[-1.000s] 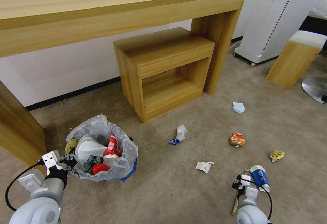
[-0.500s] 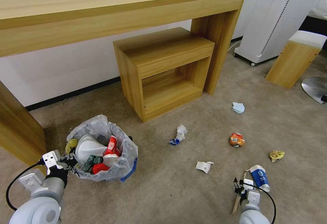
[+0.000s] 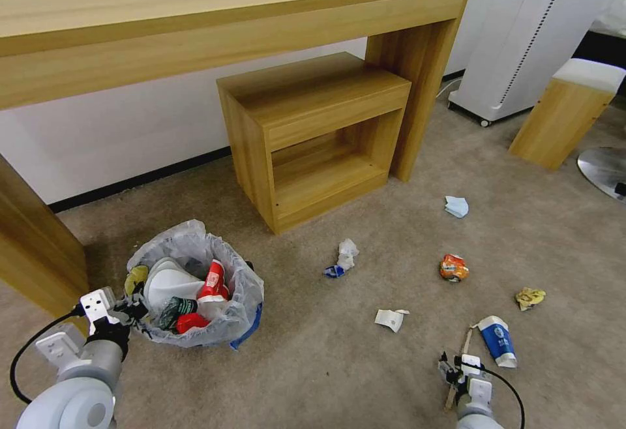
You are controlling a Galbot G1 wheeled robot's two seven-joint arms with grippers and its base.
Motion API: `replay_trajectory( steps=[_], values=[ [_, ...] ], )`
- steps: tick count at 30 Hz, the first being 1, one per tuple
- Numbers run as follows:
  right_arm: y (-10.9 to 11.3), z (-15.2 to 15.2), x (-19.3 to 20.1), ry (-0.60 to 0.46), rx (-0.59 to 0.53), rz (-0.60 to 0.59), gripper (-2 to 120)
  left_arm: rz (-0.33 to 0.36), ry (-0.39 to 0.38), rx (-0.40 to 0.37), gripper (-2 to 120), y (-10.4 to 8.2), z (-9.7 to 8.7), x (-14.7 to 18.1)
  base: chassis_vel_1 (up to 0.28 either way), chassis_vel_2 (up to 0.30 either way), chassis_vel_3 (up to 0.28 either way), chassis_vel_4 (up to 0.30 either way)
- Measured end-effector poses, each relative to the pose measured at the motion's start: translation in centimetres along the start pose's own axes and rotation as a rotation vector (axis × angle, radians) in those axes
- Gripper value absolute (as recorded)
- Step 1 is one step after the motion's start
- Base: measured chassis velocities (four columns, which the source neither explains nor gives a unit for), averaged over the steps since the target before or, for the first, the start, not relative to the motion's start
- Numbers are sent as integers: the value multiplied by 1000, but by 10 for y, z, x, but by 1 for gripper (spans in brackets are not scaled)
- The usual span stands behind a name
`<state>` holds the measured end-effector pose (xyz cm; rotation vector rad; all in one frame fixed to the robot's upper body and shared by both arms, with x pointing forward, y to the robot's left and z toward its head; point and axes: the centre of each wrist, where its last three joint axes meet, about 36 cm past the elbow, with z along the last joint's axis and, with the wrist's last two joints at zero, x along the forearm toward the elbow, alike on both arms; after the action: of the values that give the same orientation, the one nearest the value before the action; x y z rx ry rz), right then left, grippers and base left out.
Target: Pick up the trash bin and place the garbage on the floor into it.
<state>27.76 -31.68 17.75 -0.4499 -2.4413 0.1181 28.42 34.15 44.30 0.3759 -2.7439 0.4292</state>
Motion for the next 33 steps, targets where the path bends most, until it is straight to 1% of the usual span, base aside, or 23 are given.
replay_trajectory(
  steps=[10, 11, 12, 13, 15, 16, 18, 19, 20, 21, 22, 32, 33],
  values=[
    [-2, 12, 2, 3, 15, 1, 69, 2, -3, 0, 2, 0, -1, -1, 0, 0, 0, 0],
    [-3, 14, 1, 3, 17, 2, 68, 2, -3, 0, 2, 0, -1, -1, 0, 0, 0, 0],
    [-2, 15, 1, 4, 18, 1, 63, 2, -2, 1, 2, 0, -1, 0, 0, 0, 0, 0],
    [-2, 15, 1, 4, 18, 1, 63, 2, -2, 1, 2, 0, -1, 0, 0, 0, 0, 0],
    [-2, 17, 0, 3, 23, 0, 54, 2, -2, 1, 2, 0, -1, 0, 0, 0, 0, 0],
    [-2, 17, 0, 3, 23, 0, 54, 2, -2, 1, 2, 0, -1, 0, 0, 0, 0, 0],
    [-2, 18, 0, 1, 29, -1, 48, 4, -3, 2, 2, 0, -1, 0, 0, 0, 0, 0],
    [-2, 18, 0, 1, 29, -1, 48, 4, -3, 2, 2, 0, -1, 0, 0, 0, 0, 0],
    [-1, 19, -1, 0, 31, -1, 41, 4, -4, 2, 2, 0, -1, 0, 0, 0, 0, 0],
    [-2, 20, -1, 0, 32, 0, 38, 4, -4, 2, 2, 0, -1, 0, 0, 0, 0, 0],
    [-1, 20, -1, 0, 33, -1, 32, 4, -4, 3, 2, 0, -1, 0, 0, 0, 0, 0],
    [-2, 26, -1, -6, 46, -3, 28, 7, -5, 6, 2, -1, -2, -1, 0, 0, 0, 0],
    [-2, 27, -1, -7, 48, -3, 25, 8, -5, 7, 2, -1, -2, -1, 0, 0, 0, 0]
  ],
)
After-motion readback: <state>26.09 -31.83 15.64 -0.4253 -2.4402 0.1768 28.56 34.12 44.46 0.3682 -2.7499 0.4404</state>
